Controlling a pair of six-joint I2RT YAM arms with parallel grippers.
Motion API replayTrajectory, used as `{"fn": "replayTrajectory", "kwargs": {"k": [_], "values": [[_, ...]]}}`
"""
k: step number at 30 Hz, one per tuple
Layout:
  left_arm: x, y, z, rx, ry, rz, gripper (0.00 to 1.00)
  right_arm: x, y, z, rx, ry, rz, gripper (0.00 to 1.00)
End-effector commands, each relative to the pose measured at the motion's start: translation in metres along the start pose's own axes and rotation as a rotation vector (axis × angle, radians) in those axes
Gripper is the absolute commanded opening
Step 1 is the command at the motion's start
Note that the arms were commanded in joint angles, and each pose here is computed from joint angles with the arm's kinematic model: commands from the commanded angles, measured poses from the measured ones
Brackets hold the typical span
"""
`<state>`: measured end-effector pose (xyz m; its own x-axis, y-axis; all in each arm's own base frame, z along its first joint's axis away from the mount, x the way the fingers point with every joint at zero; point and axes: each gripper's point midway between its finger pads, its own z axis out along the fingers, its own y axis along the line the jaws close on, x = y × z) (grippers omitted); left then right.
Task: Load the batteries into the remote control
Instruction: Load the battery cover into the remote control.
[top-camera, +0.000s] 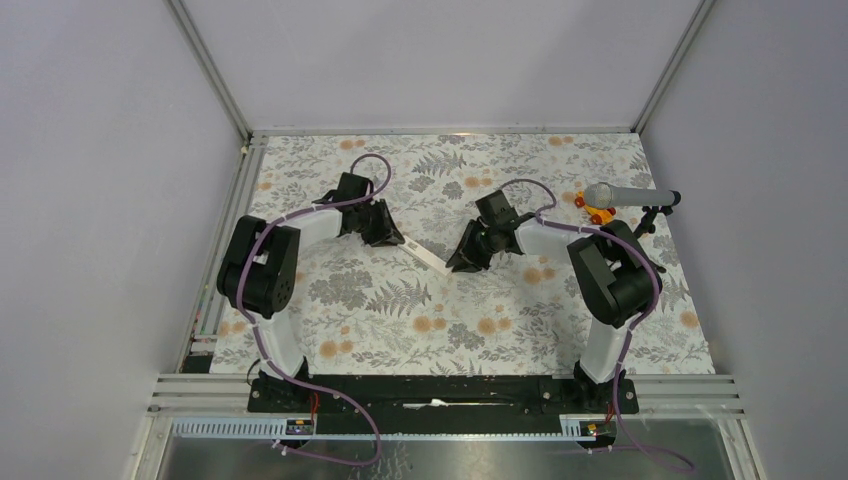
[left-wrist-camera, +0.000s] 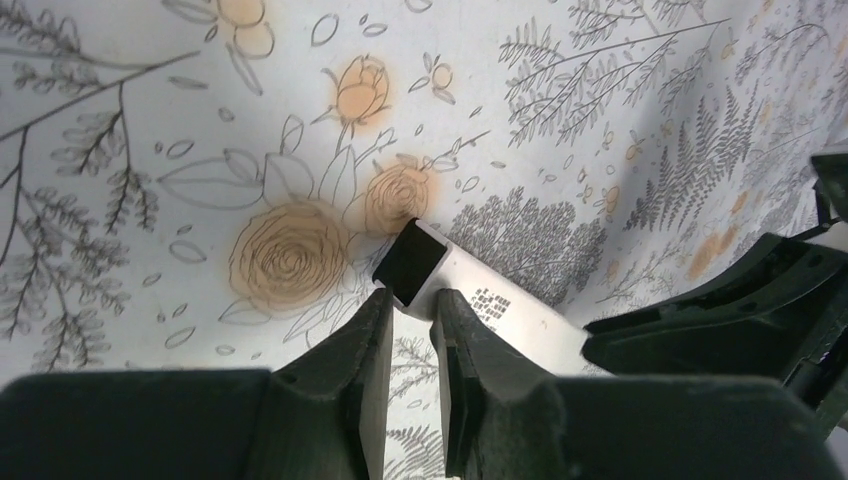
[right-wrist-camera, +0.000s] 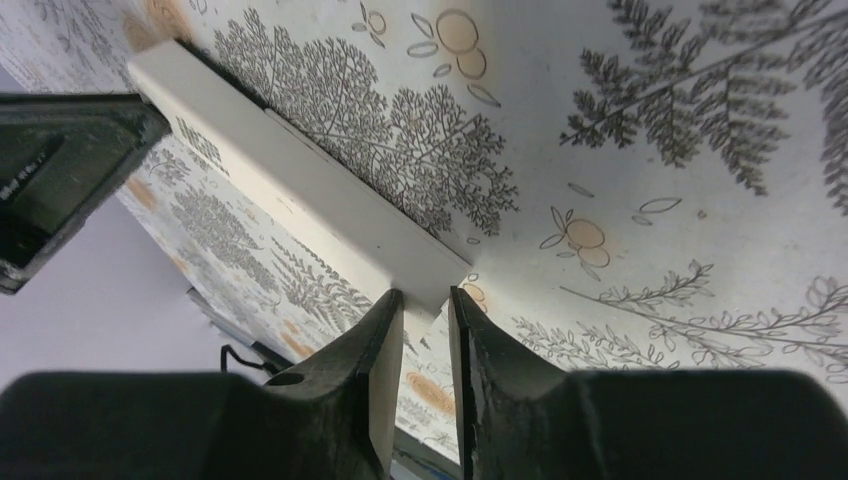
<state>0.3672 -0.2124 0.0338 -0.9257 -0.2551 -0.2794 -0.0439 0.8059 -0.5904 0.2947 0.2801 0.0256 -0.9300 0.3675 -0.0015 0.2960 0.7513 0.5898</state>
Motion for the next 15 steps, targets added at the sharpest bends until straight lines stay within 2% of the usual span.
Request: {"fn": "replayTrajectory", "kwargs": {"k": [1, 6, 12, 15], "values": [[0.065, 0.050, -0.014, -0.219, 0.192, -0.040, 0.00, -0.025, 0.015, -0.003, -0.003, -0.112, -0.098, 0.32], [0.057, 0.051, -0.022, -0.251, 0.162, -0.013, 0.13, -0.029, 0.018, -0.004, 0.009, -0.116, -0.129, 0.33], [0.056, 0.053, -0.026, -0.272, 0.155, -0.006, 0.14, -0.037, 0.019, -0.003, 0.025, -0.139, -0.170, 0.34], [0.054, 0.054, -0.029, -0.285, 0.142, 0.007, 0.25, -0.042, 0.019, -0.002, 0.036, -0.152, -0.195, 0.35]]}}
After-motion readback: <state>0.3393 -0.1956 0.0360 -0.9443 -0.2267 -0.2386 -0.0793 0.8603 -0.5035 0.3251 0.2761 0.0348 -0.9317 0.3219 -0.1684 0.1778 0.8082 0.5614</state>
